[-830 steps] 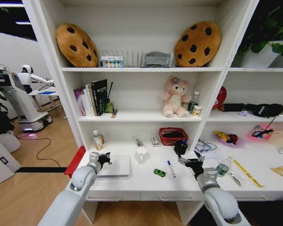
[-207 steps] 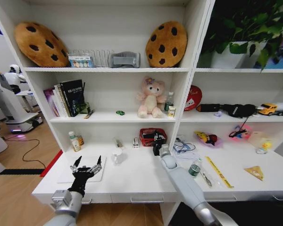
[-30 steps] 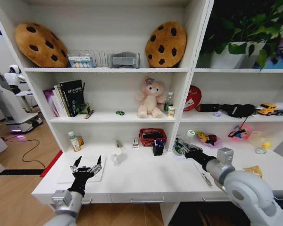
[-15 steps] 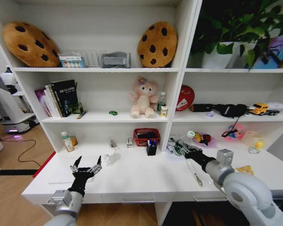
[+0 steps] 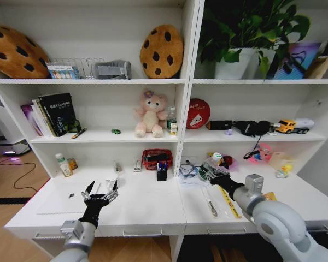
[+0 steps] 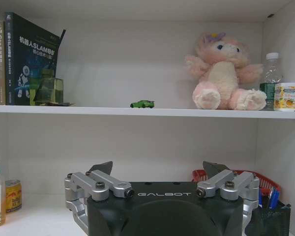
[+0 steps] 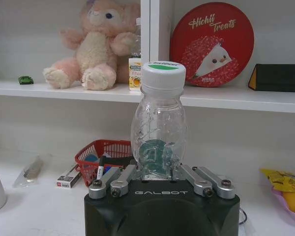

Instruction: Organize the objects on the table.

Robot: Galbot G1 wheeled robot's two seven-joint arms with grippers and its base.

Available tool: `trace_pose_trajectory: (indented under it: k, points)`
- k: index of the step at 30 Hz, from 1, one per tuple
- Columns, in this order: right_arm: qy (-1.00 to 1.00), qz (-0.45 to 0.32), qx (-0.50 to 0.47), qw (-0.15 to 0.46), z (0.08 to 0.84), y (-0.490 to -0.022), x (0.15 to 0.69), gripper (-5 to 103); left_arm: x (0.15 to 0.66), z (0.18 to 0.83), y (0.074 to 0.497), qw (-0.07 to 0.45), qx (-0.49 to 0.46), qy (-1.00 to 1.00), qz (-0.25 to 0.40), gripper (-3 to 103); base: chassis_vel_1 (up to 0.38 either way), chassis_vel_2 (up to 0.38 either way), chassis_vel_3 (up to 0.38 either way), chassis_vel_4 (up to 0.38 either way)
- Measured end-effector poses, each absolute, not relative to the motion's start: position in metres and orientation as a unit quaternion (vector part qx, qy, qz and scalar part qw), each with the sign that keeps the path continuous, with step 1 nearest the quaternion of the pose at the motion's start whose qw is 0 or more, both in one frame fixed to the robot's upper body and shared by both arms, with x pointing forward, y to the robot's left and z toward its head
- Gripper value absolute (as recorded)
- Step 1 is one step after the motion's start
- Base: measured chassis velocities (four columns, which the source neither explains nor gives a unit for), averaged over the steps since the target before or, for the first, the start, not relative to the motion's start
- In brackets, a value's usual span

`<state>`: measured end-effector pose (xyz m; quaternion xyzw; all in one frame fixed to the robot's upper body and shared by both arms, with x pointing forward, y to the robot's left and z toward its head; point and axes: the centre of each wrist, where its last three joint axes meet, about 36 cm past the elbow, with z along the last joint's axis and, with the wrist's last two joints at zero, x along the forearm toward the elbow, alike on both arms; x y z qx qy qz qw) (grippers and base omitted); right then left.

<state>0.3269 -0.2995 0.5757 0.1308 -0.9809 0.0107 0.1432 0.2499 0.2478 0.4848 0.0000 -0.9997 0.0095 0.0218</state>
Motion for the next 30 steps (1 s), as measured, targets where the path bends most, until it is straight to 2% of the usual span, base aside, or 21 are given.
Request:
trace_pose_trajectory:
  k: [20, 30]
  points:
    - [-0.982, 0.013, 0.12, 0.142, 0.5748, -0.296, 0.3206, 24, 0.2499, 0.4848, 0.2478, 0.022, 0.0, -1.0, 0.01, 100, 0.002, 0.005, 0.002, -0.002]
    - [-0.982, 0.015, 0.119, 0.142, 0.5745, -0.2943, 0.3194, 24, 0.2499, 0.4848, 0.2478, 0.022, 0.0, -1.0, 0.01, 100, -0.146, -0.145, 0.147, 0.14]
